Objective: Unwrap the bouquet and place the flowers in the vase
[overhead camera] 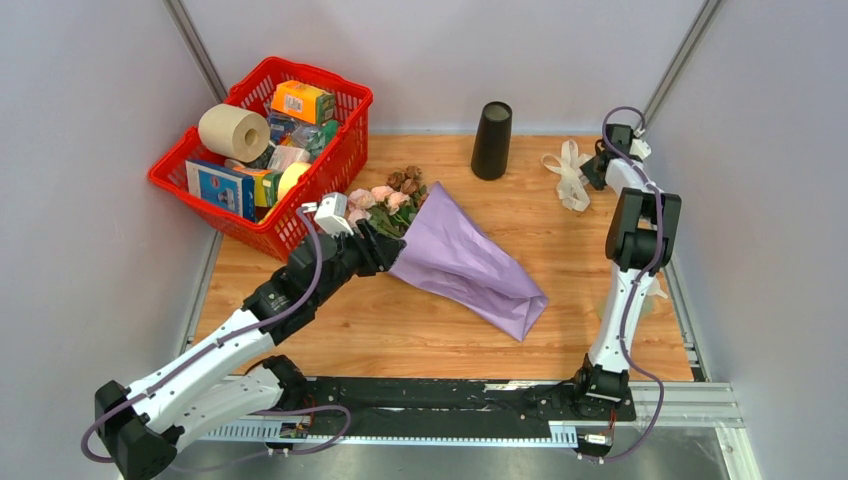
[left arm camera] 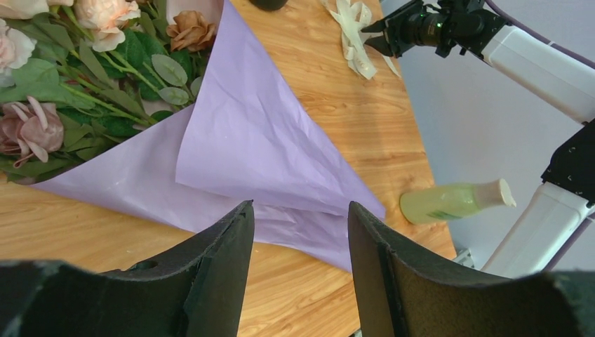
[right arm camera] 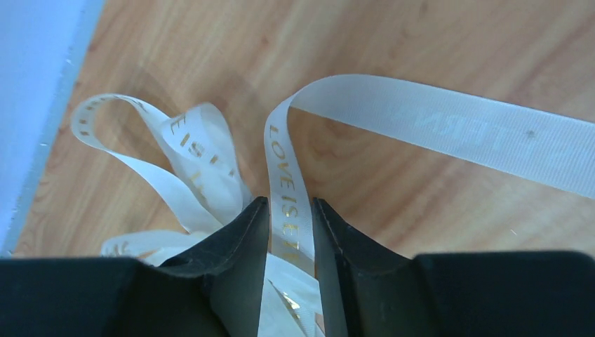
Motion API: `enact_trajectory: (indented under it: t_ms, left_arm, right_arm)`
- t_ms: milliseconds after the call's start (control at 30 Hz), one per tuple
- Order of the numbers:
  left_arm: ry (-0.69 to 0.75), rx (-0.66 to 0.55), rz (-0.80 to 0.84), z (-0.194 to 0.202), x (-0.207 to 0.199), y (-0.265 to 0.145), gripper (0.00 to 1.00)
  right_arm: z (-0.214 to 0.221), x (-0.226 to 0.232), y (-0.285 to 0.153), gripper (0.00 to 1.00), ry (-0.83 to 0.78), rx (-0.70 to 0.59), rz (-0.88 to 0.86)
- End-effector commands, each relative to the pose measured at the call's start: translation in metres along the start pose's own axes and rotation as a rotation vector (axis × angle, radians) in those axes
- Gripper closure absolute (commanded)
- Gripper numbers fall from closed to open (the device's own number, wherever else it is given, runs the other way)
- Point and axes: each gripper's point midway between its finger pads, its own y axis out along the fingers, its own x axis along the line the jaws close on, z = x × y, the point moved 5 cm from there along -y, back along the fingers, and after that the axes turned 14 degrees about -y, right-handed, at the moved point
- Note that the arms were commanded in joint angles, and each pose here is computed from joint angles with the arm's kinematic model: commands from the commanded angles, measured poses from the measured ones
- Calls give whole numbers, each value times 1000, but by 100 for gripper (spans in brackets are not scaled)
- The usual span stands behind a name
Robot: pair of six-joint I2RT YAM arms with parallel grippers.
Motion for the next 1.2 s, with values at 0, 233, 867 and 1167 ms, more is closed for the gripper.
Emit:
enact_trajectory:
  t_ms: [0,233,867,1167]
  left_arm:
    - [64,-8,-27,-1,5,0,40]
    - [78,-35,-20,-3,8,-2,40]
    - [392,70,-129,-3,30,-14,29]
    - [362,95,-65,25,53,2,29]
  right_arm:
    - [-22,27,14,64,3,-57,-113]
    - [-43,59,11,61,-54,-84,-293]
    - [3,44,-197,40,-394,-65,-632]
    - [144,64,-302,56,-732,11,-921]
